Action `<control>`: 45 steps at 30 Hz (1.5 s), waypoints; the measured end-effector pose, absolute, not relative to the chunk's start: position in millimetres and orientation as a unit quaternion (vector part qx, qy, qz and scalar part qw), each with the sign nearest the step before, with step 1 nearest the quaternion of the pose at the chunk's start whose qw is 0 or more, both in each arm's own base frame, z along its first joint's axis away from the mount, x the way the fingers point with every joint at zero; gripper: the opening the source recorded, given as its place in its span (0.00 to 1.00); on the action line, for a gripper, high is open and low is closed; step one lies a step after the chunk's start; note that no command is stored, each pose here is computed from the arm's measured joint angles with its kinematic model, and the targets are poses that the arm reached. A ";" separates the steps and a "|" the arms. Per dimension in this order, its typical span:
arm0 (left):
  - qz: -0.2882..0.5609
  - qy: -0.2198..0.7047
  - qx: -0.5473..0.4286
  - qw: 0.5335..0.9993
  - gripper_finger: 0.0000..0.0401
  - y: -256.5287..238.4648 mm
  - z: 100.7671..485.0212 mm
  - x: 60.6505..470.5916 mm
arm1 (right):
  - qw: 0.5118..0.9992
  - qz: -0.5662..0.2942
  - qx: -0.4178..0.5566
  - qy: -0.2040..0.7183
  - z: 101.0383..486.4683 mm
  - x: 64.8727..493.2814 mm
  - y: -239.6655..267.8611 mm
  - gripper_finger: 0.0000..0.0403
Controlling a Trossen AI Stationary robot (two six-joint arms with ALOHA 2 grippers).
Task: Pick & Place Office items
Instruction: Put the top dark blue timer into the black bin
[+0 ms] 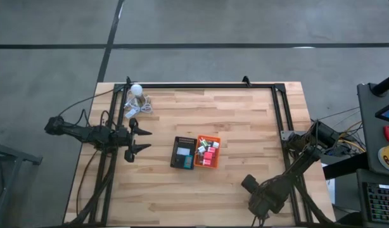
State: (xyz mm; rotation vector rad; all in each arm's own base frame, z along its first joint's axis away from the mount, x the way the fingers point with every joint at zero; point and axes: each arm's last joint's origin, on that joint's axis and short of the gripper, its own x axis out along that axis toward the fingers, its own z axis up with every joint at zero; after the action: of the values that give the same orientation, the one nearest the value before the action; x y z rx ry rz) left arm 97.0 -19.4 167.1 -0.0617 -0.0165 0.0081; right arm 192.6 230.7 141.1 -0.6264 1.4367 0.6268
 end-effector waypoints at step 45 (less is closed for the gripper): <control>0.004 -0.008 -0.031 0.999 0.63 -19.4 167.2 97.0 | 0.679 0.324 -0.340 0.564 206.0 221.5 240.5 0.40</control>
State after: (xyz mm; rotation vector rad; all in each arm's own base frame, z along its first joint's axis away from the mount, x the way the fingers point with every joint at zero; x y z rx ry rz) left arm 97.0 -19.4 167.2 -0.0616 -0.0169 0.0083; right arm 221.5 240.5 206.0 -0.7625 1.2668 0.7281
